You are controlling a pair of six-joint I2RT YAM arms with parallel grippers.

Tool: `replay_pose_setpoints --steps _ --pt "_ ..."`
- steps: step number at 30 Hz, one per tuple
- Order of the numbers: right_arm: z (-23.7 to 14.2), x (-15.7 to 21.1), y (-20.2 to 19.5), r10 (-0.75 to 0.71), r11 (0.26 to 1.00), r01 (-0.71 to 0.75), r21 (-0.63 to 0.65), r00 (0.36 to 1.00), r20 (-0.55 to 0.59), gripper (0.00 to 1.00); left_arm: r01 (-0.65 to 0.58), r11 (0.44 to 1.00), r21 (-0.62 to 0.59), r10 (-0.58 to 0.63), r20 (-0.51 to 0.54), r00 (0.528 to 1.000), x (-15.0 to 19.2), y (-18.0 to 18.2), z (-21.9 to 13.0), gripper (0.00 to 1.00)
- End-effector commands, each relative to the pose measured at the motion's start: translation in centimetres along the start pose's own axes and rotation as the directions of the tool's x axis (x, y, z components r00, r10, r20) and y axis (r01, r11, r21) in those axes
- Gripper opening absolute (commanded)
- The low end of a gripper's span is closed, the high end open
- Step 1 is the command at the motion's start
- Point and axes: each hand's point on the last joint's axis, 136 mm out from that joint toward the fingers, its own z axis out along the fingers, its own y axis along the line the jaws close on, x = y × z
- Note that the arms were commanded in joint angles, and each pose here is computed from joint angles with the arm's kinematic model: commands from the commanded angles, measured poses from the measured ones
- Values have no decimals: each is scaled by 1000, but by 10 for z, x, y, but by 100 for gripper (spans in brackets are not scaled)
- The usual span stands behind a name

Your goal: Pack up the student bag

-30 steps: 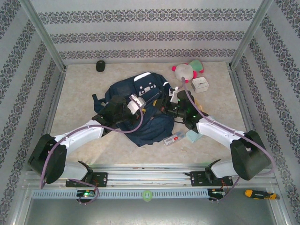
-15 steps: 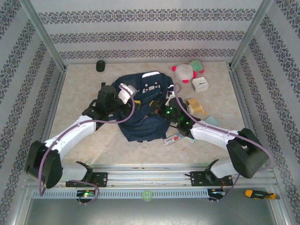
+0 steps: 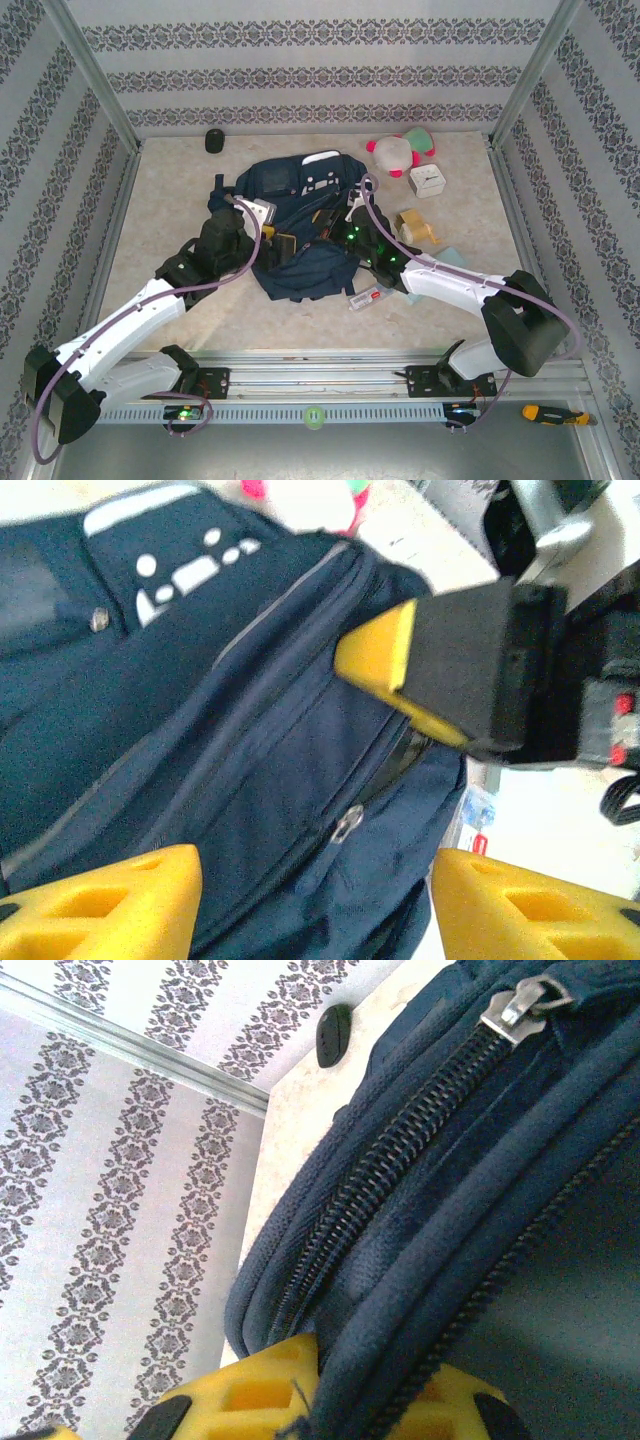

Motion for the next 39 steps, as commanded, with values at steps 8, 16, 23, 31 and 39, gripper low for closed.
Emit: replay_pose_setpoints --steps 8,16,23,31,39 --pt "-3 -23 44 -12 994 22 -105 996 91 0 181 984 6 -180 -75 981 30 -1 5 65" --pt "1 -24 52 -6 992 16 -125 996 84 0 236 971 23 -232 -123 965 53 -5 36 64" --pt "2 -23 59 -6 990 16 -140 997 77 0 263 965 -9 -263 -73 962 45 0 64 64" --pt "3 -18 59 -7 990 15 -139 998 63 0 265 964 37 -265 16 964 19 -7 83 36" --pt "5 -19 50 -12 994 18 -112 999 51 0 238 970 56 -240 41 970 19 -9 67 1"
